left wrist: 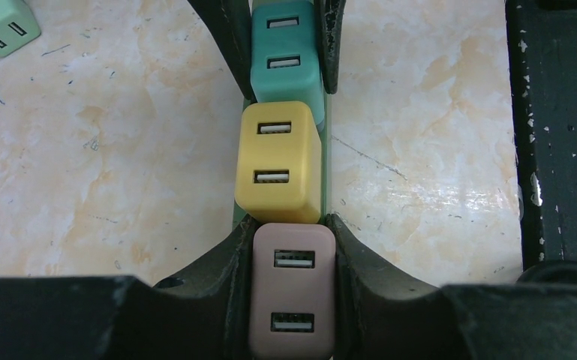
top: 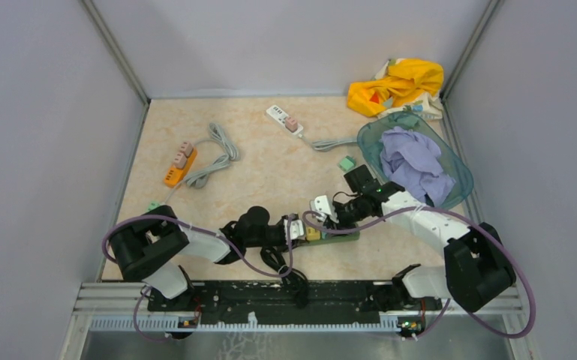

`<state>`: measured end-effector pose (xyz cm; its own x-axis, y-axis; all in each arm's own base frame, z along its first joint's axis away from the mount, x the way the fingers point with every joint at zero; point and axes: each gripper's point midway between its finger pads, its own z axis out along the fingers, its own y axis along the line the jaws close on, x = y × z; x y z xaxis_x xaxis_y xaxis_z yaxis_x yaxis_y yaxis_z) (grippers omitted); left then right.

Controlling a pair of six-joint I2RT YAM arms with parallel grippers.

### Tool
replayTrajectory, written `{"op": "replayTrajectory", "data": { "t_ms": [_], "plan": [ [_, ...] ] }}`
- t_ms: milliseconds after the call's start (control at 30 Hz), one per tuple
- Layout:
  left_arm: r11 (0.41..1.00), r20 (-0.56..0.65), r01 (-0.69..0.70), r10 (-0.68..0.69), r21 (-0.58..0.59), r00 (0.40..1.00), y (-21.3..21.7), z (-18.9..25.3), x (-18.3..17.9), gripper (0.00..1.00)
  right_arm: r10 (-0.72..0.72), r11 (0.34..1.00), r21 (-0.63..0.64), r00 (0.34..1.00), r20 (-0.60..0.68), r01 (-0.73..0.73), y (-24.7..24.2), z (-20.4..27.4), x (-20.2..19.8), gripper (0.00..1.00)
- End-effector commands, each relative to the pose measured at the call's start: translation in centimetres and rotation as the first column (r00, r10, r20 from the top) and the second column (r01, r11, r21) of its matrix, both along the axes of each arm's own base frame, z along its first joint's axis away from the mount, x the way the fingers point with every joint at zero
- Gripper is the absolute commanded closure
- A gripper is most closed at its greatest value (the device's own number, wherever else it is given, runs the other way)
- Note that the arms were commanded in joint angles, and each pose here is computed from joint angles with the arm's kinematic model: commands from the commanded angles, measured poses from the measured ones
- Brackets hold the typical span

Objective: Pull the plug off the socket
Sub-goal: Remove the plug from the socket.

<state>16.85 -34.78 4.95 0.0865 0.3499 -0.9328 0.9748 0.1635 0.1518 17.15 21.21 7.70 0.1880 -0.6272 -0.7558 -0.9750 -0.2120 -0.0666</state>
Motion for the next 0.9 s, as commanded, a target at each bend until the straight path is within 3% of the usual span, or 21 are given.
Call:
{"op": "replayTrajectory", "data": {
  "t_ms": [0, 300, 433, 633, 867],
  "plan": [
    [0.992, -0.094, -0.041, 0.052, 0.117, 0.994, 1.7, -3.5, -0.3, 0.99, 0.129, 0.976, 0.181, 0.991, -0.026, -0.123, 3.6, 3.9, -2.6, 1.0],
    [0.992, -0.101, -0.04, 0.052, 0.122, 0.993, 1.7, -3.7, -0.4, 0.99, -0.083, 0.979, 0.188, 0.997, 0.008, 0.08, 2.1, 5.4, 1.9, 1.0],
    [0.992, -0.1, -0.036, 0.049, 0.124, 0.994, 1.8, -3.7, -0.4, 0.99, -0.029, 0.987, 0.161, 0.999, 0.045, 0.021, 0.9, 4.9, 1.0, 1.0],
    [0.992, -0.1, -0.035, 0.048, 0.123, 0.994, 1.7, -3.7, -0.4, 0.99, 0.108, 0.966, 0.24, 0.994, -0.032, -0.097, 2.1, 5.8, -2.0, 1.0],
    [0.992, -0.108, -0.037, 0.051, 0.124, 0.993, 1.7, -3.8, -0.5, 0.99, -0.068, 0.976, 0.208, 0.998, 0.006, 0.065, 2.7, 6.3, 1.5, 1.0]
  ]
}}
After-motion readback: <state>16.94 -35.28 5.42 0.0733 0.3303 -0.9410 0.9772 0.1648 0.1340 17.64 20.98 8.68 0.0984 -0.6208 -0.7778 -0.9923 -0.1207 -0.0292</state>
